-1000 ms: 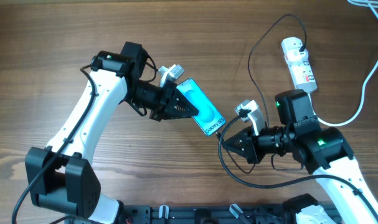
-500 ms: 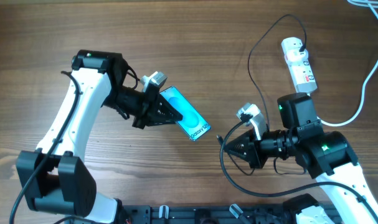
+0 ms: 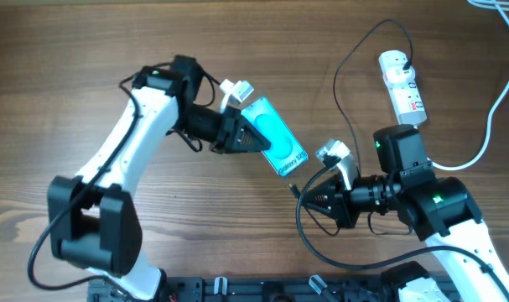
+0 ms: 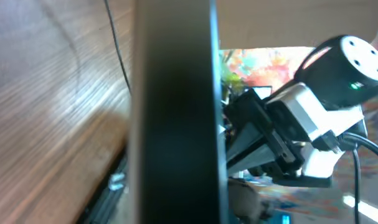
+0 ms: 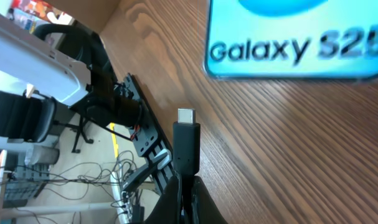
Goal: Plug charger to phone and switch on socket
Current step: 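Bring the USB-C plug up to the phone's bottom port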
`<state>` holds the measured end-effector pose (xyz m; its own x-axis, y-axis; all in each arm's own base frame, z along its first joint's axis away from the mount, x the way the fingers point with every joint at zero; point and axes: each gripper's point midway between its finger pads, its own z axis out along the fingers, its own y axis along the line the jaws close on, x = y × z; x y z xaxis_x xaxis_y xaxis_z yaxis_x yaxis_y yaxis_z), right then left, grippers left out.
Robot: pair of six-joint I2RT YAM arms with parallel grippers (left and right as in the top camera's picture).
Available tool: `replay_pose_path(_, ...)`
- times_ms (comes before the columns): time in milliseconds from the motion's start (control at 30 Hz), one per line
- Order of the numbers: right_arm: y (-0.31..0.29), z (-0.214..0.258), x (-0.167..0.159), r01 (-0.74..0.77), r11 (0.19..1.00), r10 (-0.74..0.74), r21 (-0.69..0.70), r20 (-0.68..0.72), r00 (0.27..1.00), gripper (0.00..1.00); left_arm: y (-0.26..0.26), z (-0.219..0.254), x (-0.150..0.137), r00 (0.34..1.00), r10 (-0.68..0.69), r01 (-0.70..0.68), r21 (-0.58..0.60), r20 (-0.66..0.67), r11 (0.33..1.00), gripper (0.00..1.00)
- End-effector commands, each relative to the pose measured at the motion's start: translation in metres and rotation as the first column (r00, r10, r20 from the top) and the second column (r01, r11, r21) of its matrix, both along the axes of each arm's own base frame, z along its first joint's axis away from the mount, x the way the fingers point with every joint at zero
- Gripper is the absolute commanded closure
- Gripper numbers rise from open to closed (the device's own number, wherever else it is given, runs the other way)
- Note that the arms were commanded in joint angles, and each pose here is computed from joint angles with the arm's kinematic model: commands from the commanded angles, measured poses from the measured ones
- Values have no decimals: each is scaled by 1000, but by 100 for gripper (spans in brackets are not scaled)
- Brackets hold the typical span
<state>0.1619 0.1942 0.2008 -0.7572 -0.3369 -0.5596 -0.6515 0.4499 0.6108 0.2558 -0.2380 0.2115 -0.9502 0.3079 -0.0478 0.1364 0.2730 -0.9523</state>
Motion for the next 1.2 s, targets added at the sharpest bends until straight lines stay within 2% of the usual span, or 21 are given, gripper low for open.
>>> replay_pose_path(0, -11, -10, 11, 88, 992, -87, -85, 11, 996, 96, -5, 3, -8, 998, -17, 17, 1, -53, 1000, 96)
replay_pose_path(133, -25, -21, 28, 210, 961, -208, -179, 25, 978, 96, 13, 5, -8, 994, 24, -22, 20, -107, 1000, 96)
replay_pose_path(233, -21, -17, 28, 191, 969, -188, -154, 33, 982, 96, 18, 8, -16, 995, 2, -1, 13, -101, 1000, 96)
replay_pose_path(433, -4, -2, 5, 19, 999, -18, -34, 42, 999, 96, 17, 7, -17, 995, 1, 0, 13, -99, 1000, 96)
replay_pose_path(633, 4, -1, -5, -35, 999, 35, -20, 37, 999, 96, 17, 7, -17, 995, 1, 0, 13, -100, 1000, 96)
replay_pose_path(733, 2, -6, 1, 7, 998, -5, -63, 31, 1000, 96, 17, 7, -17, 995, 1, 0, 13, -100, 1000, 96)
replay_pose_path(967, 4, -16, 5, 8, 997, -9, -79, -14, 1000, 96, 17, 7, -17, 995, 1, 0, 13, -100, 1000, 96)
replay_pose_path(1167, 6, -13, 11, 14, 998, -14, -66, 9, 1000, 96, 17, 7, -16, 995, 1, 0, 13, -100, 1000, 96)
